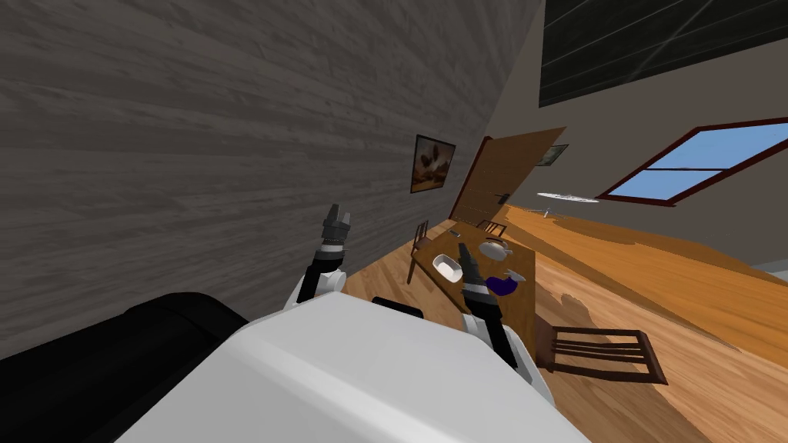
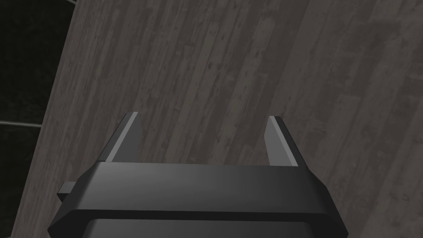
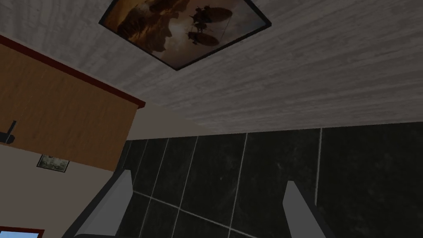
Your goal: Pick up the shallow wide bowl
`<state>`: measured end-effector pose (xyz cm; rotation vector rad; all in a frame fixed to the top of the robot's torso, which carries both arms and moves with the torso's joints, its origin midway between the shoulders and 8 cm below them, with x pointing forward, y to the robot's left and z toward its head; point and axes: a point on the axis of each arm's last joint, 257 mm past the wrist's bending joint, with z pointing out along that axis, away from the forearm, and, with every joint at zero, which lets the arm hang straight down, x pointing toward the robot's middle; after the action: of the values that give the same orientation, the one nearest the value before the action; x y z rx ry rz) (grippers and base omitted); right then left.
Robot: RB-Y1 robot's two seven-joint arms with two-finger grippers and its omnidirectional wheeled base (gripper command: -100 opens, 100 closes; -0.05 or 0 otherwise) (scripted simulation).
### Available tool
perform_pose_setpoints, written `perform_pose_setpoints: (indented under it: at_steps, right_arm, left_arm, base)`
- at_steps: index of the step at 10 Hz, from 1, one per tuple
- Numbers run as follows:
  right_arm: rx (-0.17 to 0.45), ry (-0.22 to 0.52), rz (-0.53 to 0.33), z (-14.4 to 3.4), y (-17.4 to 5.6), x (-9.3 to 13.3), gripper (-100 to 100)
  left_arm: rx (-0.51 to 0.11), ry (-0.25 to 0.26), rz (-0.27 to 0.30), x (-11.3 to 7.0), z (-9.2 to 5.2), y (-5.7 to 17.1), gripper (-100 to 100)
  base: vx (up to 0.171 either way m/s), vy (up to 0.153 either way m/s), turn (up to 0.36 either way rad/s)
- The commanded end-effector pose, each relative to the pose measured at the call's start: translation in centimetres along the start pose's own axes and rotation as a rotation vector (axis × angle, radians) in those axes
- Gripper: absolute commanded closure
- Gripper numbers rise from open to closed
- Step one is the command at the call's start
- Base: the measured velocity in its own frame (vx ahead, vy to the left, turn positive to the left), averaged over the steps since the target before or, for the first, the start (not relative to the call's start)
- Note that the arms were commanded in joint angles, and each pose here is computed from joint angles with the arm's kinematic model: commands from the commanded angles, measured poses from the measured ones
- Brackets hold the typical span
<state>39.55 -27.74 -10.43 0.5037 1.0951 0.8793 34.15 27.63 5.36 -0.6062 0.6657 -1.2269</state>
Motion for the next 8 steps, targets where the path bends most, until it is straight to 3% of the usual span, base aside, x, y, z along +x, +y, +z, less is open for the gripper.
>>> perform_pose_setpoints:
  at_steps: [1, 3, 4, 6, 7, 8]
  right_arm:
    - [0.007, 0.034, -0.05, -0.4, -0.4, 1.3, -100]
    - [0.036, 0.127, -0.174, -1.6, -3.0, 3.8, -100]
    - [0.035, 0.135, -0.191, -1.6, -3.0, 4.0, -100]
    - [0.063, 0.237, -0.327, -3.2, -6.1, 6.5, -100]
    - [0.059, 0.245, -0.342, -3.3, -6.1, 6.6, -100]
    - [0.07, 0.299, -0.417, -4.2, -7.7, 7.7, -100]
  left_arm:
    - [0.0, 0.0, 0.0, 0.0, 0.0, 0.0, 0]
    - [0.0, 0.0, 0.0, 0.0, 0.0, 0.0, 0]
    - [0.0, 0.0, 0.0, 0.0, 0.0, 0.0, 0]
    - [0.0, 0.0, 0.0, 0.0, 0.0, 0.0, 0]
    - [0.0, 0.0, 0.0, 0.0, 0.0, 0.0, 0]
    - [0.0, 0.0, 0.0, 0.0, 0.0, 0.0, 0]
  base:
    - [0.027, 0.11, 0.003]
    - [0.029, 0.139, 0.028]
    - [0.02, 0.108, 0.002]
    - [0.043, 0.119, 0.023]
    - [0.036, 0.124, 0.003]
    - [0.018, 0.116, 0.015]
